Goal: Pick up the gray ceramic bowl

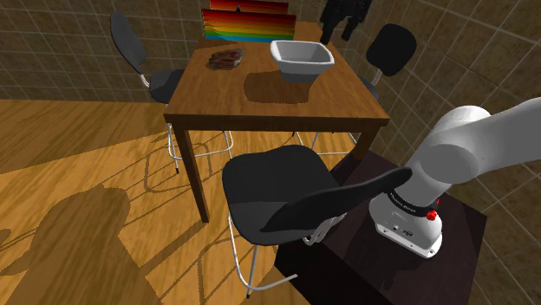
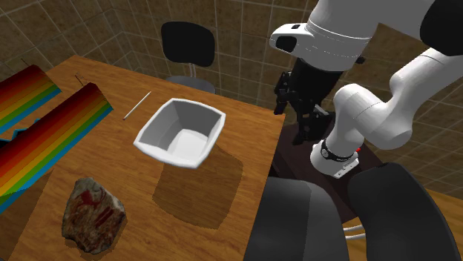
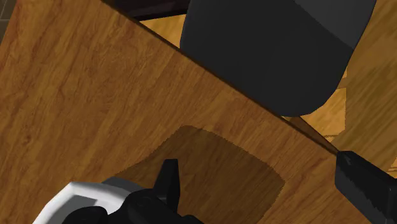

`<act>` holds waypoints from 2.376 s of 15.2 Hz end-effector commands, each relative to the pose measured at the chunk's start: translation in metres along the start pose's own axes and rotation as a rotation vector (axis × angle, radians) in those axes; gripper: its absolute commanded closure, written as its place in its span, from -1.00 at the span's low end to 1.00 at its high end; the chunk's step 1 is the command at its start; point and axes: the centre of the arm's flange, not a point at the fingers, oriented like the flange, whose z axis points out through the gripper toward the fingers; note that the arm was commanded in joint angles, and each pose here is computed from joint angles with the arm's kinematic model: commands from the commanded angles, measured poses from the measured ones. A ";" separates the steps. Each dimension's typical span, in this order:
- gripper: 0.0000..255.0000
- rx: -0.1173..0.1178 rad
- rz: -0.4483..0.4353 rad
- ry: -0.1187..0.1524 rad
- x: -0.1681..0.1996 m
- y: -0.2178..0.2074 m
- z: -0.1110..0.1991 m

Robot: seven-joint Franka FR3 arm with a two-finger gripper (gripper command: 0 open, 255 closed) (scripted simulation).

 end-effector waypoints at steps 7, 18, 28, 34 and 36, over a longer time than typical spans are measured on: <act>-1.00 -0.108 -0.238 0.011 0.052 0.017 0.046; -1.00 -0.301 -0.665 0.032 0.154 0.026 0.124; 1.00 -0.301 -0.665 0.032 0.149 0.028 0.164; 1.00 -0.301 -0.665 0.032 0.149 0.028 0.163; 1.00 -0.301 -0.665 0.032 0.149 0.028 0.163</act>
